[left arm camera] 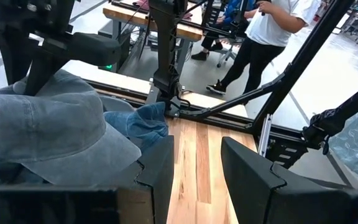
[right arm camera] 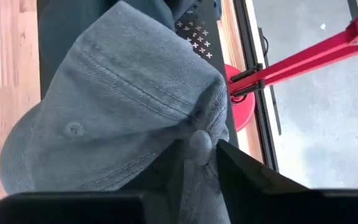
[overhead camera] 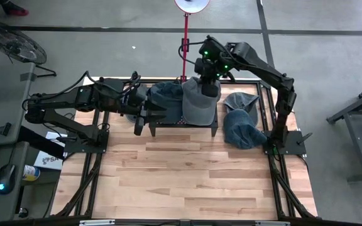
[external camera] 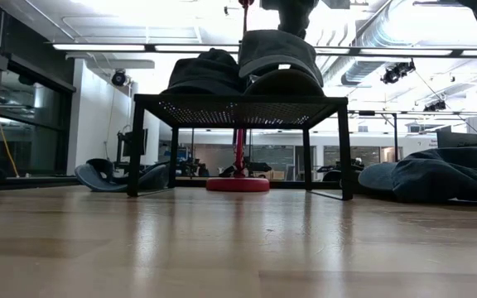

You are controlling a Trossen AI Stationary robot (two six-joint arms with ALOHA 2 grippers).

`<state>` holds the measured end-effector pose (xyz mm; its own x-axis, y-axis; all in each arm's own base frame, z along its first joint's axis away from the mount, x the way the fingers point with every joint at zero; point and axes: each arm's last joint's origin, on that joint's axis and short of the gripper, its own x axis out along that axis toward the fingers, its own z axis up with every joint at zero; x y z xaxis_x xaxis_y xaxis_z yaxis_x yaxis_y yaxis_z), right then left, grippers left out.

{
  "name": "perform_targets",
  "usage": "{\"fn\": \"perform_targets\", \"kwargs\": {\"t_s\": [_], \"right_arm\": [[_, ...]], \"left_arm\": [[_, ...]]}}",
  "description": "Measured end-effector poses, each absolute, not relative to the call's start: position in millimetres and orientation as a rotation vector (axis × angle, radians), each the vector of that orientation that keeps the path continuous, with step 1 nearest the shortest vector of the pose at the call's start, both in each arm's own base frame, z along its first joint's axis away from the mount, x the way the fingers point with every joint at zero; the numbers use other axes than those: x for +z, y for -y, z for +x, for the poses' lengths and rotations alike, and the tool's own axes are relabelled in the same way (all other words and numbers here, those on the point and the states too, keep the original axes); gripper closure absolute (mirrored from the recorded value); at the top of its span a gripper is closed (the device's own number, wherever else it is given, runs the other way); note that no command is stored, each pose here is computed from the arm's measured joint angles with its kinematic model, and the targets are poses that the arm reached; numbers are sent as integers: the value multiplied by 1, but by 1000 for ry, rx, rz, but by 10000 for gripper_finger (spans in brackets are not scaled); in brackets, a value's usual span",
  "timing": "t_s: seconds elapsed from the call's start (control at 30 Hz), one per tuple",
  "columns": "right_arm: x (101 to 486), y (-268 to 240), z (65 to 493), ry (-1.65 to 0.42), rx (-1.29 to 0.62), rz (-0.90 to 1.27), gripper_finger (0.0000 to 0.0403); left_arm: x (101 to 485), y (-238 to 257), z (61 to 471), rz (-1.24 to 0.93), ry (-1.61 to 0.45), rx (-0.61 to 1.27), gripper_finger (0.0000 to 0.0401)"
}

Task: Pick & Place hat
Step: Stack the left gray cap on the gray cap, then stack the right black cap on the black cap

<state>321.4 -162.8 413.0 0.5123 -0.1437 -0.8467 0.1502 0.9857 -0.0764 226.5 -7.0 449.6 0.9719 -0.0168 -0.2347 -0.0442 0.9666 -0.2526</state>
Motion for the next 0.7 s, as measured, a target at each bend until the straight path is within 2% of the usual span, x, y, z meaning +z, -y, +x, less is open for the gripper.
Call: {"fn": "perform_targets", "kwargs": {"t_s": [0.4,0.7], "right_arm": [[418,161,314,-1026,-285,83,214],[448,150,286,-942,-425,66,194]], "left_arm": [[449,7,226,-259,-241,14,270],[449,7,226,-255,-242,16,270]]}}
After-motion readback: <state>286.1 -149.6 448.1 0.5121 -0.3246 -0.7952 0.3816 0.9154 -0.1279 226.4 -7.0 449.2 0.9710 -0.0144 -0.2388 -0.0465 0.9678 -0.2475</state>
